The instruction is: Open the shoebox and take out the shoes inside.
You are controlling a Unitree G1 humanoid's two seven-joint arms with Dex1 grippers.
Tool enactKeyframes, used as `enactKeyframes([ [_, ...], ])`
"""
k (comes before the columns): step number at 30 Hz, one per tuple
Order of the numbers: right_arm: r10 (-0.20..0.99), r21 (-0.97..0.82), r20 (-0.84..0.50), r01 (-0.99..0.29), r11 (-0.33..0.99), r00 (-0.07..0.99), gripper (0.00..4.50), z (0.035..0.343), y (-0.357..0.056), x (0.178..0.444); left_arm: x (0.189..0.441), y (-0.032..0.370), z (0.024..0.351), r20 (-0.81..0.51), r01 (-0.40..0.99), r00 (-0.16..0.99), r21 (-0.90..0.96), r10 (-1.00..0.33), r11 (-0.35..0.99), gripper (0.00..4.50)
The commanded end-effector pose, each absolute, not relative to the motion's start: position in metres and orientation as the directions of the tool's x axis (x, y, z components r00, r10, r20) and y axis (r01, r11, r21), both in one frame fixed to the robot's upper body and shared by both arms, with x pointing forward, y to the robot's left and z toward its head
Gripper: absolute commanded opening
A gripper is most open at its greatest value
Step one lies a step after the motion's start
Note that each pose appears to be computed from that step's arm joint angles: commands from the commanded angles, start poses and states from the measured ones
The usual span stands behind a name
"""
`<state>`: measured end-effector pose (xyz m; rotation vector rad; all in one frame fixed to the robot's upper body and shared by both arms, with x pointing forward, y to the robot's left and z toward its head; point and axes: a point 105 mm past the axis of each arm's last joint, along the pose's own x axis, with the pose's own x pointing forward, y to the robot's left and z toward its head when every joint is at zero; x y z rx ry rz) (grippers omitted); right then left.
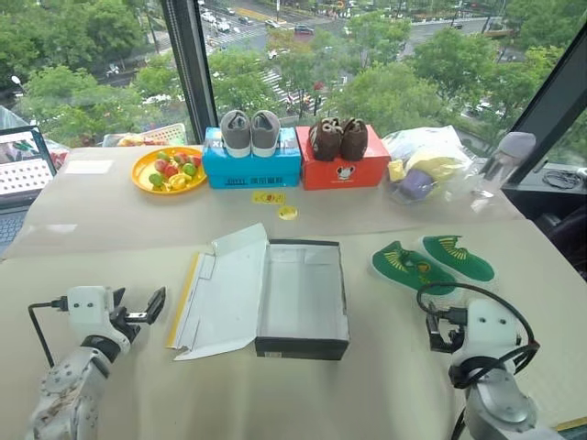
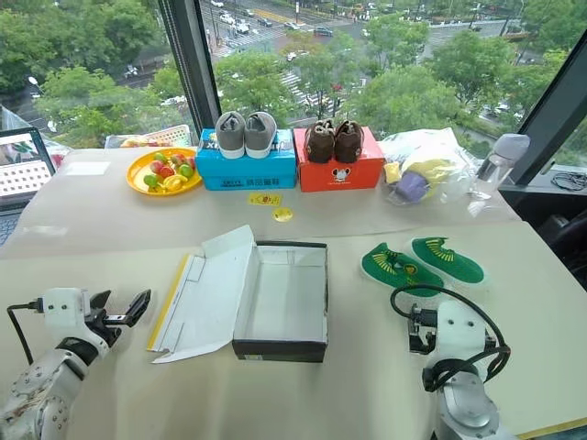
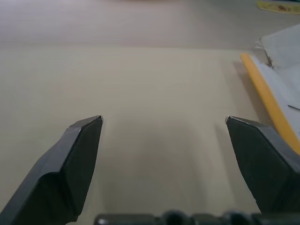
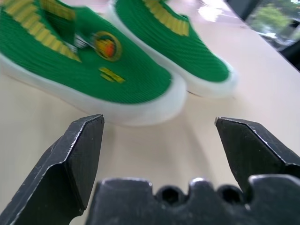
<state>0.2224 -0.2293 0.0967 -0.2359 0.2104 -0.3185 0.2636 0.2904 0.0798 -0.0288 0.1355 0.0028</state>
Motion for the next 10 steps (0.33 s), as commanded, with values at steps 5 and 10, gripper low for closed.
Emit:
enactKeyframes([
  [5,-0.308,-0.305,-0.11,0.263,0.915,0.945,4.48,0.099,-0.225,0.227,0.269,0.288,0.096,-0.048,-0.003,0.999,0.027,0.004,1.0,4.5],
  [10,-0.314,-0.299,-0.122,0.267,0.916,0.942,4.48,0.093,-0.226,0.228,0.27,0.288,0.095,-0.032,-0.011,0.999,0.039,0.012,0.999,4.5],
])
